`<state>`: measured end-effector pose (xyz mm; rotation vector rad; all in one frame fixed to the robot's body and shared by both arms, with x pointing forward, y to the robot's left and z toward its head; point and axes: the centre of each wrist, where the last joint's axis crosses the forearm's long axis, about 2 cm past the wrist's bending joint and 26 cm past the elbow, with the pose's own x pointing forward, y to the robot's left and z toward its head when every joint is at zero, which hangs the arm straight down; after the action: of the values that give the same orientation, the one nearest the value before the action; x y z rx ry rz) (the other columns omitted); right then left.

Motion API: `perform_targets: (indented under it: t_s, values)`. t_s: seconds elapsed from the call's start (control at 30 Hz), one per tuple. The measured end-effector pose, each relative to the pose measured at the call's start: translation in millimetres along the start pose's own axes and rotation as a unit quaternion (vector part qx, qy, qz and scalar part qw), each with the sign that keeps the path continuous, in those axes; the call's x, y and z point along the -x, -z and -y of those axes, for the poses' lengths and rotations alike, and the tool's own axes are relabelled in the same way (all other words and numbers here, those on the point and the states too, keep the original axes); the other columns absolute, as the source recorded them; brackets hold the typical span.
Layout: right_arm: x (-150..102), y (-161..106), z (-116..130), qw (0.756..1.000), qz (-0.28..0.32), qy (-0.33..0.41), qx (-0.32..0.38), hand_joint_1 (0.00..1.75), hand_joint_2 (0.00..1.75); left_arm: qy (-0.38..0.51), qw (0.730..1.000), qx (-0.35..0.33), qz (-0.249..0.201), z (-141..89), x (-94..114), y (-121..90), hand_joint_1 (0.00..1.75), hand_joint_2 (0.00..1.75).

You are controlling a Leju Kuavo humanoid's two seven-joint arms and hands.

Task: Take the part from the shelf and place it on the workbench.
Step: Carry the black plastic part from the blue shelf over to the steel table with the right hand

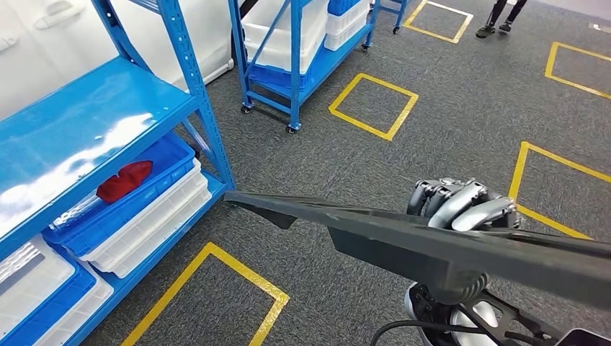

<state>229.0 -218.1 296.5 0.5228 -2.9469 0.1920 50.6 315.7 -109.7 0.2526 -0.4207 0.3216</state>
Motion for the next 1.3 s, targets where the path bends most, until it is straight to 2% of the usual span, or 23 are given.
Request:
perform_targets:
  t_s: [0.53, 0.83, 1.3]
  values:
    - [5.4, -5.7, 4.5, 1.000, -0.016, -0.002, -0.003, 1.75, 1.75, -0.005, 1.000, 0.004, -0.004, 8.9, 5.6, -3.7, 0.00, 1.75]
    - [5.9, 0.5, 2.7, 0.999, -0.003, -0.039, 0.012, 1.75, 1.75, -0.002, 1.000, 0.015, 0.006, 15.5, 4.5, -4.7, 0.00, 1.75]
    - [-2.1, 8.0, 5.9, 0.999, 0.019, -0.037, 0.001, 1.75, 1.75, 0.008, 0.999, 0.026, 0.022, 17.6, 3.3, -4.7, 0.00, 1.75]
